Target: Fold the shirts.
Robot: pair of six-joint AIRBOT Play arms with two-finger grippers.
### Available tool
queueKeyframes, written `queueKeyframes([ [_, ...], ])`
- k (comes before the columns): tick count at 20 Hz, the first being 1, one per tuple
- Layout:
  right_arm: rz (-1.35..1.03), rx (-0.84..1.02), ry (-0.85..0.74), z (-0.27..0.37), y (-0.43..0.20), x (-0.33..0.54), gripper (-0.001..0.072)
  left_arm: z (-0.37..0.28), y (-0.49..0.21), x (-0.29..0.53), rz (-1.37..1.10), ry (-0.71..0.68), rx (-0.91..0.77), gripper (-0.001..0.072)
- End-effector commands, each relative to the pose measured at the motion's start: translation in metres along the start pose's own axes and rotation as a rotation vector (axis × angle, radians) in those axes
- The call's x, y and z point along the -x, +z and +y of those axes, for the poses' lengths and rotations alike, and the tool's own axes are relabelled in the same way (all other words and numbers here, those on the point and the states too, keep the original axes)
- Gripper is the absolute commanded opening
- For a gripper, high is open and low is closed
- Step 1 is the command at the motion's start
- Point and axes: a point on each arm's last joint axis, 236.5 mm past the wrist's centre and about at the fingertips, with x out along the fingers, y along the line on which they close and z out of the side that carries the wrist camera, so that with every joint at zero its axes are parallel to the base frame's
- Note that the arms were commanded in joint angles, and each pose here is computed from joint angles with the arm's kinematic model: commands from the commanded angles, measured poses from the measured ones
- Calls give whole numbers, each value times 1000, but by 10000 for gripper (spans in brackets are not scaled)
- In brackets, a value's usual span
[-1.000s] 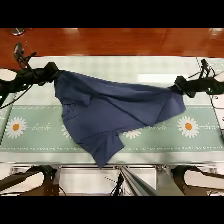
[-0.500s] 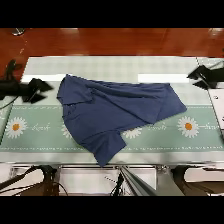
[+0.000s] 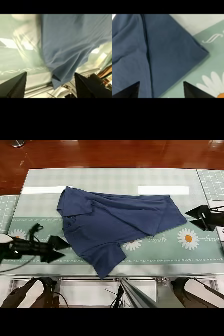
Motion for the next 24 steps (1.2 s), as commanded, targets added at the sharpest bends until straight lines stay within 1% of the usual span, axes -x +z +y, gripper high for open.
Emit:
queueKeyframes([
  [1,-2,8,32,8,-18,-8,626,6,-28,-35,42,-44,67,702],
  [3,8,8,37,10,-20,-9,626,-7,-20,-48,-13,-91,49,702],
  [8,26,9,41,11,-24,-9,626,-23,15,-61,-192,-96,10,700],
  [11,18,4,38,10,-22,-9,626,-26,6,-68,-165,-83,-45,694],
  [12,8,4,34,9,-20,-9,626,-26,4,-70,-159,-79,-64,585],
  [13,-5,7,23,7,-17,-9,625,-26,3,-70,-154,-78,-77,138],
  [14,-25,13,-10,-2,-11,-6,625,-28,2,-70,-149,-85,-108,22],
  [17,-110,-68,-152,-44,14,16,621,-39,-3,-66,-122,-113,-162,23],
  [18,-121,-109,-171,-56,20,21,621,-42,-2,-64,-122,-118,-169,22],
  [21,-3,-167,-150,-72,7,8,621,-51,4,-60,-137,-128,-188,23],
  [24,157,-134,-121,-74,-11,-19,621,-61,11,-54,-160,-138,-208,23],
])
